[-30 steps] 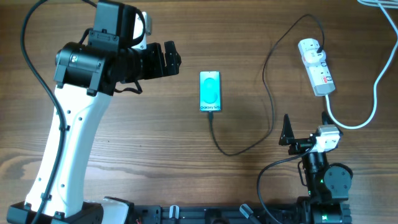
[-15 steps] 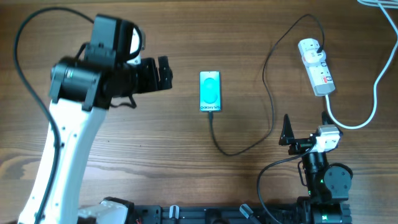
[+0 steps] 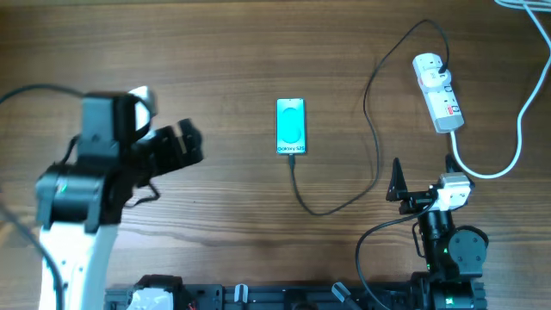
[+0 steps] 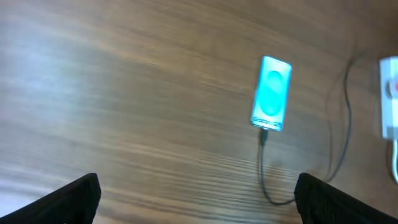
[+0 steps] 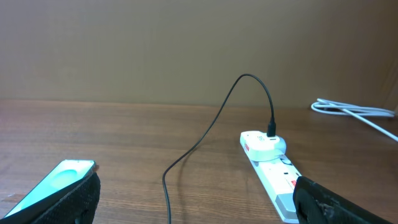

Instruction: Plug charger to phone and switch on socket

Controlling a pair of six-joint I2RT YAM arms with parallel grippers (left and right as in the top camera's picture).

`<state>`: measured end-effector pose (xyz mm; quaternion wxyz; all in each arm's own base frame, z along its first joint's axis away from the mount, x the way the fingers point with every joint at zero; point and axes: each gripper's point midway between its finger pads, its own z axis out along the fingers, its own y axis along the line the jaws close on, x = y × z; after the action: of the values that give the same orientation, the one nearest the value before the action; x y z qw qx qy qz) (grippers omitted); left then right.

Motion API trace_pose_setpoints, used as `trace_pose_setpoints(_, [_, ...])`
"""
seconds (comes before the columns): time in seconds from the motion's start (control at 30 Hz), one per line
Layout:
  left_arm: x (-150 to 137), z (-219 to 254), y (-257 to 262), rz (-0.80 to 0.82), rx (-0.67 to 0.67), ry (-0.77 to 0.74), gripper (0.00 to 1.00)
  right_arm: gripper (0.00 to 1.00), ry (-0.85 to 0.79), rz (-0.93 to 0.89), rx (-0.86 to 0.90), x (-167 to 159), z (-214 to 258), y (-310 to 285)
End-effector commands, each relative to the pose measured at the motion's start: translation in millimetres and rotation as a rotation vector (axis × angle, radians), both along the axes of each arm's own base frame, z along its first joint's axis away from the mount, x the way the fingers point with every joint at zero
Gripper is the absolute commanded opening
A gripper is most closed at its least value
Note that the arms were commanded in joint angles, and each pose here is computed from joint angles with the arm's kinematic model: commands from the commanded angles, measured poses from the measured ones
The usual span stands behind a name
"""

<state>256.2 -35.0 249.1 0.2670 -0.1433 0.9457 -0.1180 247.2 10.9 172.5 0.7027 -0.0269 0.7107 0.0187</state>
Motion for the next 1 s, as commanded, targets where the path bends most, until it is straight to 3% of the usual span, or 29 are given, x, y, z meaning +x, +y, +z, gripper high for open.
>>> trace_pose_setpoints(0.0, [-19,-18,17,0.065,-0.02,0.012,1.0,1.0,-0.012,-0.014,0.014,-1,3,-3])
trace_pose_setpoints(0.3, [-30,-56,20,0.091,-0.063,-0.099,1.0,1.0,-0.012,-0.014,0.013,-1,3,-3])
trace_pose_setpoints(0.5, [-27,-59,18,0.076,-0.069,-0.24,1.0,1.0,-0.012,-0.014,0.014,-1,3,-3])
trace_pose_setpoints(0.97, [-50,-54,17,0.066,-0.055,-0.527,1.0,1.0,-0.012,-0.014,0.013,-1,3,-3])
